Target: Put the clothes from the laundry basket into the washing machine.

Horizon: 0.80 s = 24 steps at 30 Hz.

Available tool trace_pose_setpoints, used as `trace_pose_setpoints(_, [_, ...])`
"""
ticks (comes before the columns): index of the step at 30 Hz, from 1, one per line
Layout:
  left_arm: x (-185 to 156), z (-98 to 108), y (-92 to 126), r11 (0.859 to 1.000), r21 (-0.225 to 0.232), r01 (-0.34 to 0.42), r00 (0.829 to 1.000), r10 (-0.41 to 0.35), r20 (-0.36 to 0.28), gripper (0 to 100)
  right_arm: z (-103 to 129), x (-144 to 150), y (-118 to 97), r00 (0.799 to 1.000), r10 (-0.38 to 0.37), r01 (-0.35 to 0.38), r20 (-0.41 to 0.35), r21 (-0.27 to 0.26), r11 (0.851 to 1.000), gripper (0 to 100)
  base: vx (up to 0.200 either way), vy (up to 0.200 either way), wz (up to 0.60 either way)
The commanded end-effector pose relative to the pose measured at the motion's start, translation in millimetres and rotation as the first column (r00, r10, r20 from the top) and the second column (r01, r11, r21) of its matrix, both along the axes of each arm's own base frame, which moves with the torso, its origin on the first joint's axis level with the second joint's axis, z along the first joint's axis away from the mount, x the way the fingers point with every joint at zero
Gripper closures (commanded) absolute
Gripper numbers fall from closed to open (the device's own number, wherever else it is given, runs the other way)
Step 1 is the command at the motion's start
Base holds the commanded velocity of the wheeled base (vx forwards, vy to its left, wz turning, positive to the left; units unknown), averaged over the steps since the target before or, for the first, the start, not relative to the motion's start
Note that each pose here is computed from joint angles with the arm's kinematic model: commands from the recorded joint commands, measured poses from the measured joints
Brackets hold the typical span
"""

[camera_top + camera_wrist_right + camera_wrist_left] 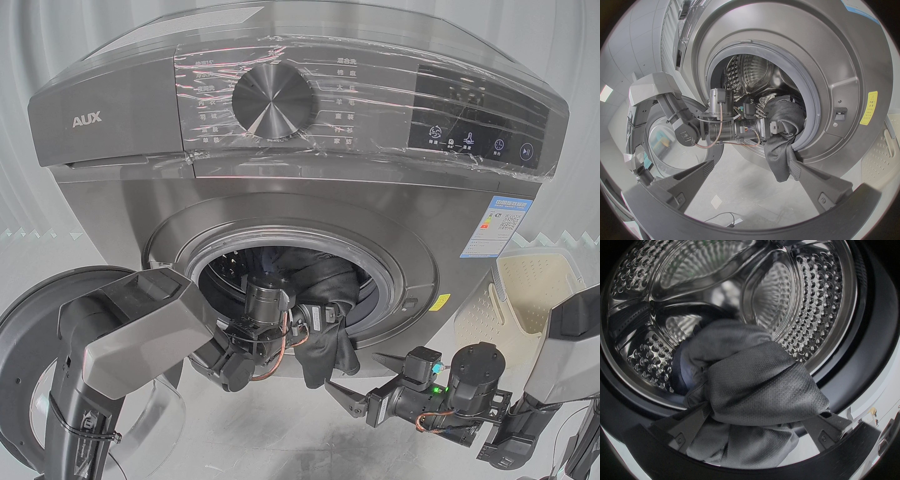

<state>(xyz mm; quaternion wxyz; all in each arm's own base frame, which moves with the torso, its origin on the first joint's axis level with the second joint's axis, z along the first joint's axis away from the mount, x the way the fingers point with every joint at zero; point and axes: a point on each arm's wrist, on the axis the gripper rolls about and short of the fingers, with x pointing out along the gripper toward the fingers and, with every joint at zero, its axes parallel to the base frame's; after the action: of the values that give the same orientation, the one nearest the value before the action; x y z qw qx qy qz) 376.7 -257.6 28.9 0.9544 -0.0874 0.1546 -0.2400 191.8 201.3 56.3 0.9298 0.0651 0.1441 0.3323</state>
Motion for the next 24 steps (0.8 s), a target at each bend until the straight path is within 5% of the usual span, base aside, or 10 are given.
trace_pose_setpoints(1, [-5,-17,-11,0.999,0.025,0.030,0.999,-0.030,-0.022,0,-1,0,0,1.000,0.000,0.000,-0.002,-0.001,1.000,0,0.000,0.000,0.00])
trace_pose_setpoints(5, [1,-41,-12,0.996,0.076,0.038,0.999,-0.036,-0.029,0,0,0,0,1.000,0.000,0.000,0.000,0.001,1.000,0,0.000,0.000,0.00])
trace_pose_setpoints(11, [6,-40,-13,0.998,0.061,0.030,1.000,-0.030,-0.007,0,0,0,1,1.000,0.001,-0.001,0.001,0.002,1.000,0,0.000,0.000,0.00])
trace_pose_setpoints(12, [6,-40,-13,0.998,0.061,0.030,1.000,-0.030,-0.007,100,0,0,1,1.000,0.001,-0.001,0.001,0.002,1.000,0,0.000,0.000,0.00])
trace_pose_setpoints(17, [21,-18,-12,1.000,0.003,-0.018,0.997,0.018,0.073,100,0,0,1,1.000,0.003,-0.003,0.000,0.001,1.000,0,0.000,0.000,0.00])
trace_pose_setpoints(24, [48,23,7,0.987,-0.095,-0.127,0.968,0.144,0.205,100,0,0,1,1.000,0.003,-0.003,0.001,0.002,1.000,0,0.000,0.000,0.00])
